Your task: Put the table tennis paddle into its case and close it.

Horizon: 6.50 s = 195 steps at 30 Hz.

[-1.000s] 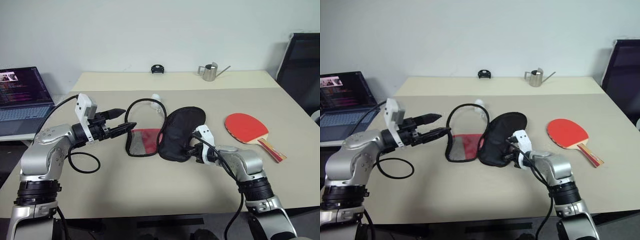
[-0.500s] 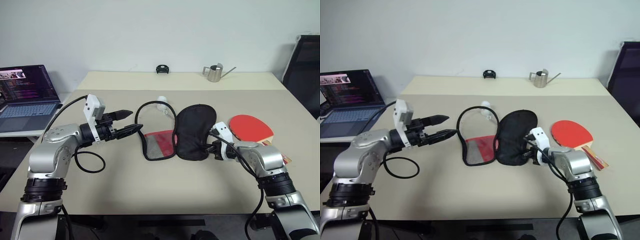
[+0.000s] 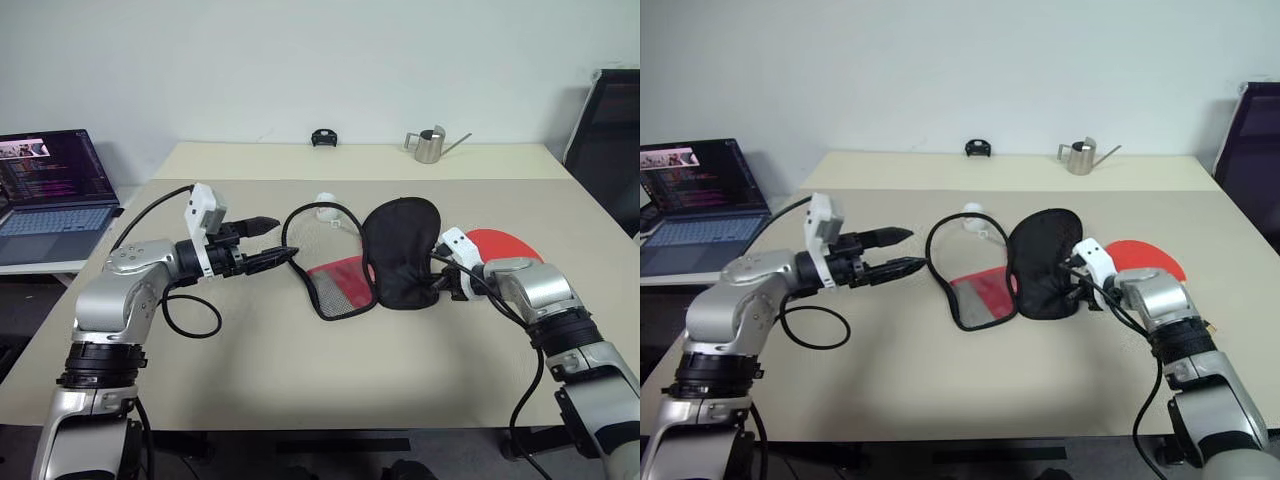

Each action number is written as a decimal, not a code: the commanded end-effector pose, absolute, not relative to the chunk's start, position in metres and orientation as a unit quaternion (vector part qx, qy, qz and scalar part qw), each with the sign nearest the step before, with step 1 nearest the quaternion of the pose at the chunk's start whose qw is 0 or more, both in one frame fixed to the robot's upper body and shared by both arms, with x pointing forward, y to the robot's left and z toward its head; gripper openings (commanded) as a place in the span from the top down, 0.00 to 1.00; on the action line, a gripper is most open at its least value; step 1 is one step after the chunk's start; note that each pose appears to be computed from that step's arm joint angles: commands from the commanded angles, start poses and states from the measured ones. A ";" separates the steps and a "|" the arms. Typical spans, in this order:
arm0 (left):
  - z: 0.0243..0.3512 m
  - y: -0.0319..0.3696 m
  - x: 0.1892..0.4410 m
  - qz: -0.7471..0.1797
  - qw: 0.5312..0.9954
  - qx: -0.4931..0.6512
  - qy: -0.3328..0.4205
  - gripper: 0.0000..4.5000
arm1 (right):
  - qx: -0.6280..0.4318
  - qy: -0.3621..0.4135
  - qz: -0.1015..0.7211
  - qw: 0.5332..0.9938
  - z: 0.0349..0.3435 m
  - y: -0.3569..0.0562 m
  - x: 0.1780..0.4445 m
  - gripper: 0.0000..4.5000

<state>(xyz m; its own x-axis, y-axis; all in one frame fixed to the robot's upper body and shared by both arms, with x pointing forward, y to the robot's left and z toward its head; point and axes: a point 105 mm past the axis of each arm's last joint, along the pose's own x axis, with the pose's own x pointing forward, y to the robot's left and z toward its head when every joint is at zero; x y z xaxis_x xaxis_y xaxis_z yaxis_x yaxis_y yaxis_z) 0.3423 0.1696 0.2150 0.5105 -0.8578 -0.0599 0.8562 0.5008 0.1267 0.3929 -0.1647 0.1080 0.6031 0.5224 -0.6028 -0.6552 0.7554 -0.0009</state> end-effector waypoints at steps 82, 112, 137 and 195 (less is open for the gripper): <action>0.233 0.095 0.328 -0.568 0.815 0.107 -0.036 0.09 | -0.128 0.231 0.061 0.963 0.115 -0.360 0.368 0.76; 0.226 0.126 0.308 -0.529 0.840 0.117 -0.023 0.09 | 0.009 0.117 0.107 0.987 0.171 -0.138 0.405 0.76; 0.231 0.126 0.316 -0.519 0.845 0.123 -0.041 0.09 | -0.041 0.168 0.086 0.981 0.126 -0.132 0.401 0.76; 0.228 0.130 0.320 -0.508 0.852 0.123 -0.040 0.09 | -0.028 0.181 0.038 0.982 0.107 -0.135 0.394 0.73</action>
